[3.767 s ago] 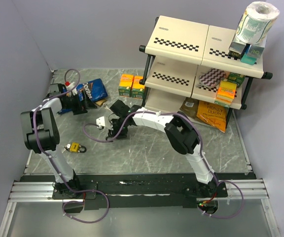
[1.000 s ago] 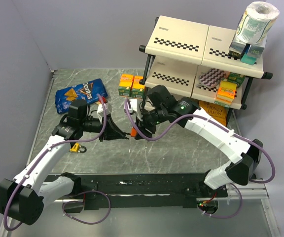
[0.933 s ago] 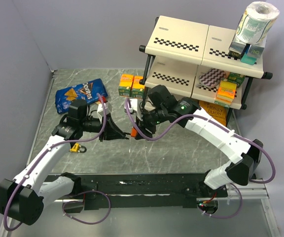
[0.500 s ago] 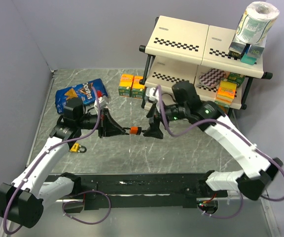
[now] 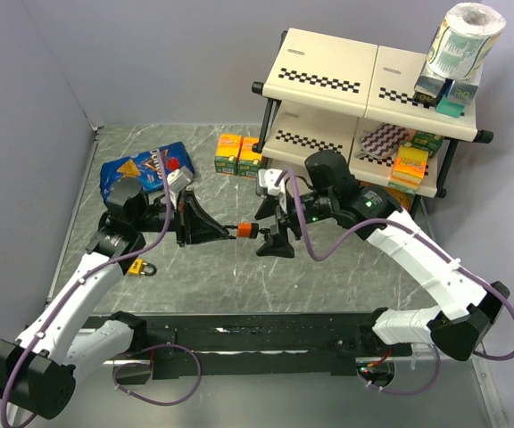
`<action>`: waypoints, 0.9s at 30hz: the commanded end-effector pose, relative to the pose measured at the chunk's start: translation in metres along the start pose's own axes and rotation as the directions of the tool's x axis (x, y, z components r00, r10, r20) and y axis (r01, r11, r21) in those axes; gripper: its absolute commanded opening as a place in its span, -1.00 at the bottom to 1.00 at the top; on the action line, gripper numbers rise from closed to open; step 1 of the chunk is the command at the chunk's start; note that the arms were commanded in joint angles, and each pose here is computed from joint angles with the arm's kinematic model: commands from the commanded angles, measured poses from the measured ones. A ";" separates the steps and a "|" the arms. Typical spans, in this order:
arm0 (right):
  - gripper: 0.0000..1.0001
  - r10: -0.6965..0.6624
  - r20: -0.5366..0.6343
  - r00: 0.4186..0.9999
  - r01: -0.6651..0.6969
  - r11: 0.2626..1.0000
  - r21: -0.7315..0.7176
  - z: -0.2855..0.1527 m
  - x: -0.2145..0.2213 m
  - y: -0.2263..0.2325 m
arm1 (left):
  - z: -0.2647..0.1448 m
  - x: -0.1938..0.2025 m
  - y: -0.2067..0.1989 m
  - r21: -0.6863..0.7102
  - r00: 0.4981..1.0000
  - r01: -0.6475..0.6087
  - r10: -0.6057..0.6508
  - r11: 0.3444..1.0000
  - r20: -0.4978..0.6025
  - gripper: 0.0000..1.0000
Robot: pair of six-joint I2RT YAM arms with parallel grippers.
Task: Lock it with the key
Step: Pick up the lock from the center of the board, then lock the lock.
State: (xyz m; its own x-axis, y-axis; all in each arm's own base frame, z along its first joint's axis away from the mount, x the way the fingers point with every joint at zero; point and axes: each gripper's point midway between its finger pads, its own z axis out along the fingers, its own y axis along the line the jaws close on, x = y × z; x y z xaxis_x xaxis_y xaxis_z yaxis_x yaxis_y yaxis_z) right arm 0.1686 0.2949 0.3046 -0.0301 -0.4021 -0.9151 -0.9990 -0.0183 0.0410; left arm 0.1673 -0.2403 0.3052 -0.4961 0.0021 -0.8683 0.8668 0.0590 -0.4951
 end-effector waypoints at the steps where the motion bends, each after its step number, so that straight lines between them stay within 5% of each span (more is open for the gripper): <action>1: 0.87 -0.110 0.071 0.991 0.115 0.991 -0.072 0.002 -0.028 0.015 | -0.001 -0.030 -0.022 0.018 0.993 -0.100 0.098 0.995 0.071 -0.98; 11: -0.10 -0.034 0.103 0.994 0.049 0.988 -0.146 0.008 -0.043 0.021 | -0.002 -0.032 -0.024 -0.016 0.982 -0.160 0.161 0.987 0.098 -0.98; 15: -0.27 -0.006 0.099 0.995 0.023 0.985 -0.172 0.009 -0.047 0.023 | -0.003 -0.034 -0.026 -0.026 0.978 -0.183 0.185 0.983 0.101 -0.98; 21: -0.96 0.021 0.121 0.992 0.005 0.978 -0.208 0.010 -0.054 0.028 | -0.002 -0.032 -0.026 -0.038 0.970 -0.221 0.224 0.975 0.096 -0.98; 27: -1.00 0.025 0.161 0.987 0.014 0.971 -0.240 0.011 -0.071 0.029 | 0.009 -0.024 -0.033 -0.007 0.972 -0.217 0.217 0.976 0.091 -0.98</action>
State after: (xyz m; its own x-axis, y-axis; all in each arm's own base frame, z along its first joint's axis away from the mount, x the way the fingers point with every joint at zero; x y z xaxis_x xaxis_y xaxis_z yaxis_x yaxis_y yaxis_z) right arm 0.1529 0.3176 0.3246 -0.1120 -0.3642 -0.9246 -0.9791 -0.1187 0.1654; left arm 0.1507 -0.2437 0.3279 -0.3619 -0.0404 -0.9313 0.9298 0.0562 -0.3638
